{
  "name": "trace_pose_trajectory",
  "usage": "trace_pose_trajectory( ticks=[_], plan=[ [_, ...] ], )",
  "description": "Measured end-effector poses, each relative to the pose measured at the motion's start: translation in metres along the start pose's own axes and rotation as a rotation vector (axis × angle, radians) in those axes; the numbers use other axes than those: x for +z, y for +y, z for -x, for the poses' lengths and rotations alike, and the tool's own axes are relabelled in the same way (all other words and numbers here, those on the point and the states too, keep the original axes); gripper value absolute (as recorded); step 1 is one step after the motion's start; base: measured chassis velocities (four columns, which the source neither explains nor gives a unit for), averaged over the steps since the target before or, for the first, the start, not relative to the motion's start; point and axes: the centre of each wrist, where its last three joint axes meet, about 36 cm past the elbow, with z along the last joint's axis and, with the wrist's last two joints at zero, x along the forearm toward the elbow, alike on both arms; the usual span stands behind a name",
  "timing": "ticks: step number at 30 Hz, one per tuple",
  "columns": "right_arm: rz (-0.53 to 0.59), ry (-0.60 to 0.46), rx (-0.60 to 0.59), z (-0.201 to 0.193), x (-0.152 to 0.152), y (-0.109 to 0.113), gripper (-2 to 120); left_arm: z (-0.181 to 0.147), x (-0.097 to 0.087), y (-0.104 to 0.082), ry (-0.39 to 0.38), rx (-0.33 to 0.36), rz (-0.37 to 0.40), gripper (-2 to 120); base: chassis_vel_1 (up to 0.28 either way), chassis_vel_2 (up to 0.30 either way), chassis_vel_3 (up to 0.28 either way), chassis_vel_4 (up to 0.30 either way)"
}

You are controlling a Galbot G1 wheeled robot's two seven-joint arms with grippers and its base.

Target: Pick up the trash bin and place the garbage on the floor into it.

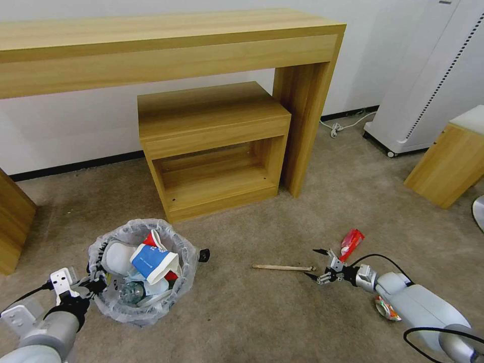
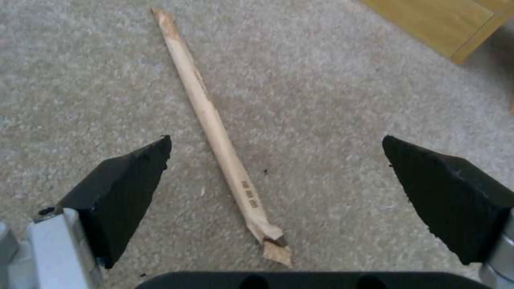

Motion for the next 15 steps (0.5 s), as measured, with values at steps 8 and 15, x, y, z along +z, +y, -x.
trace_pose_trajectory(
  ticks=[8, 15],
  plan=[
    [0.005, 0.003, -0.008, 0.009, 0.002, 0.006, 100, 0.0, 0.0, 0.0, 0.0, 0.001, 0.0, 1, 0.0, 0.0, 0.0, 0.0],
    [0.011, 0.006, -0.011, 0.016, 0.003, 0.01, 100, -0.002, 0.001, 0.002, 0.003, -0.006, -0.003, 1, 0.0, 0.0, 0.0, 0.0]
  ],
)
